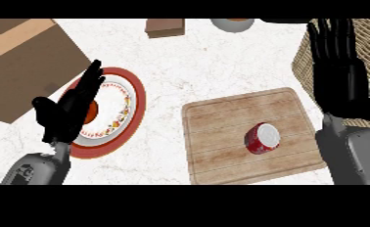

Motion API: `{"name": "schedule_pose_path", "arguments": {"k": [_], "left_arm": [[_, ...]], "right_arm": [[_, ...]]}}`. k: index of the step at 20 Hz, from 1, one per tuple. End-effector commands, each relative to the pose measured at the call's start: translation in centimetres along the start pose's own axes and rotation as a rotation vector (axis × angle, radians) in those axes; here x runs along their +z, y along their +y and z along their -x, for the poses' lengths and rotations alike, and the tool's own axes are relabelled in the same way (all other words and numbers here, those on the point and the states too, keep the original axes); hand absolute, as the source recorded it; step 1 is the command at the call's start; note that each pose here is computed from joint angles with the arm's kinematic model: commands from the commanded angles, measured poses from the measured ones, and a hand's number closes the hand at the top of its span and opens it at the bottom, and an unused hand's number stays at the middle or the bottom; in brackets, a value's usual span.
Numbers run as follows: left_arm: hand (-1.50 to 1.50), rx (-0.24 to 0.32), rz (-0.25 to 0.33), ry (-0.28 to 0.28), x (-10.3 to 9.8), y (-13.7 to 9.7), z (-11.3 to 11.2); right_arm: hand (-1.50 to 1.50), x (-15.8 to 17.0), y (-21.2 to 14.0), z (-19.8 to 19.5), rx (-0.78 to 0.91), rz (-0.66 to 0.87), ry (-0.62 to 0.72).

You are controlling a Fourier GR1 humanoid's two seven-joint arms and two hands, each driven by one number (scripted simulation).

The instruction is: Pick the can from the cutting board and place it in the basket

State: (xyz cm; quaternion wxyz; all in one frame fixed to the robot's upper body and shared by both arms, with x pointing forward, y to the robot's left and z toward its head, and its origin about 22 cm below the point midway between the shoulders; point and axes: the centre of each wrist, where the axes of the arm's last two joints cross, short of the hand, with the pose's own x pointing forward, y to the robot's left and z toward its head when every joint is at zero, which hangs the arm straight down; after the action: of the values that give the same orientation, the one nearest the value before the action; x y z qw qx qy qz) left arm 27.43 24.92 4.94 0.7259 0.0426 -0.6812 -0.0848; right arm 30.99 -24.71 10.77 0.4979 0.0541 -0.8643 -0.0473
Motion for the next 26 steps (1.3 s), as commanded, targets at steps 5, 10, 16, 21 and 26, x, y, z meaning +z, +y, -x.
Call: {"name": "schedule_pose_path", "arguments": {"k": [5,10,16,21,26], "left_arm": [[0.00,0.077,-0.219,-0.155,1.2,1.4,0.5],[0.00,0.146,-0.173,-0.132,2.3,-1.1,1.0],[0.00,0.145,-0.178,-0.154,2.5,-1.7,1.6],[0.00,0.131,-0.225,-0.127,3.7,-0.7,3.1],[0.00,0.134,-0.195,-0.134,3.7,-0.8,1.8]], "right_arm": [[1.50,4.2,-3.5,-4.7,0.152,-0.164,0.192],[-1.50,9.8,4.5,-3.8,0.292,-0.527,0.158],[-1.50,11.1,6.2,-4.7,0.552,-0.154,0.216],[-1.50,9.9,1.6,-7.5,0.989,-0.043,0.301],[-1.50,8.9,1.5,-12.1,1.286,-0.177,0.487]]}}
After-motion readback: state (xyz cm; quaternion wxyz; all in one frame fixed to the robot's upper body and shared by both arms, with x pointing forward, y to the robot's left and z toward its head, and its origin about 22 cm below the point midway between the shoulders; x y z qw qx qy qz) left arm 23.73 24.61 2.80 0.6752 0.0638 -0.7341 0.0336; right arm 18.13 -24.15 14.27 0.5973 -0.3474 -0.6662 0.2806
